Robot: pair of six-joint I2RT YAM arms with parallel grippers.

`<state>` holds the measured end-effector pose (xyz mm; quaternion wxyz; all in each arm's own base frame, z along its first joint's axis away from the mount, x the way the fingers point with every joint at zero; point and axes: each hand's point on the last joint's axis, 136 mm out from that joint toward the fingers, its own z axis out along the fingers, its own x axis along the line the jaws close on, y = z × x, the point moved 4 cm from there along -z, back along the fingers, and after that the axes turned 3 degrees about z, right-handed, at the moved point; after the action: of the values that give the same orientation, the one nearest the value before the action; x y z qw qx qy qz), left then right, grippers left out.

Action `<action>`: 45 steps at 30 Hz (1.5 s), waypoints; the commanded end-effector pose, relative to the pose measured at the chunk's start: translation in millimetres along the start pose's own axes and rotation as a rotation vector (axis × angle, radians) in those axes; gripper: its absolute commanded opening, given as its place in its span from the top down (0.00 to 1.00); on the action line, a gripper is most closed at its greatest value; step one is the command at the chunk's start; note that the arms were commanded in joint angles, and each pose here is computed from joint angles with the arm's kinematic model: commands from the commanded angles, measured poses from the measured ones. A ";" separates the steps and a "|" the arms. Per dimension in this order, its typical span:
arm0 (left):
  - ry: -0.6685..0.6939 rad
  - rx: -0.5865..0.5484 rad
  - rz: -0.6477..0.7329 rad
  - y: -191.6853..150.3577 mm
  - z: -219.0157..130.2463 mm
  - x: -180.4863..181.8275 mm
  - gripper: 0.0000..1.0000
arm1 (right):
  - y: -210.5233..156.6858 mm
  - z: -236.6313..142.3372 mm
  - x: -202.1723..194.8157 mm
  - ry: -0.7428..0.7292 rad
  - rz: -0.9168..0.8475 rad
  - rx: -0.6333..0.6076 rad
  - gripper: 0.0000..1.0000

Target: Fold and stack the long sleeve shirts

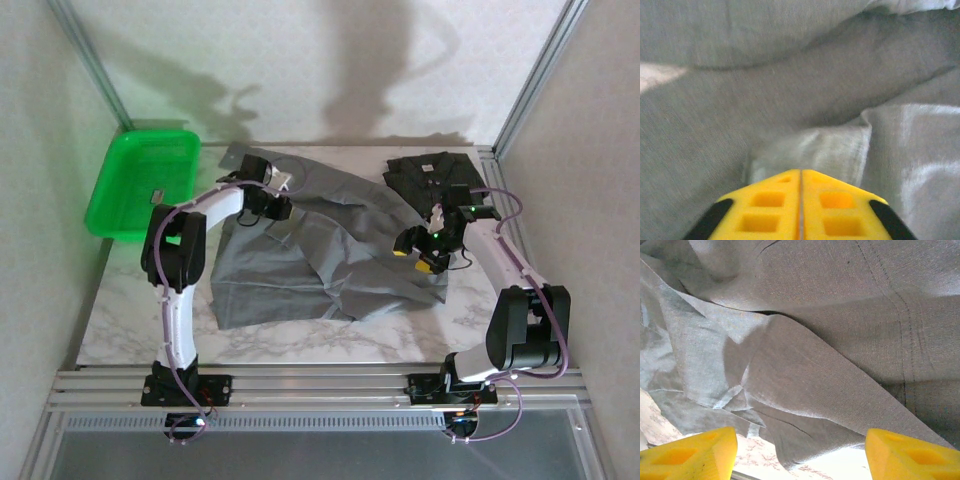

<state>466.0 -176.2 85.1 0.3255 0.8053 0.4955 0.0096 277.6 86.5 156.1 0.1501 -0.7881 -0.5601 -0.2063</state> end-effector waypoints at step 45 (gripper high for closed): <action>-0.084 0.033 0.196 21.1 7.7 12.5 0.49 | -24.9 9.8 -7.2 -0.040 -0.010 0.087 0.31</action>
<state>496.5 -175.3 94.5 0.3334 0.8476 0.4117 0.0294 260.0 92.5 142.4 0.1707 -0.7862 -0.5675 -0.1750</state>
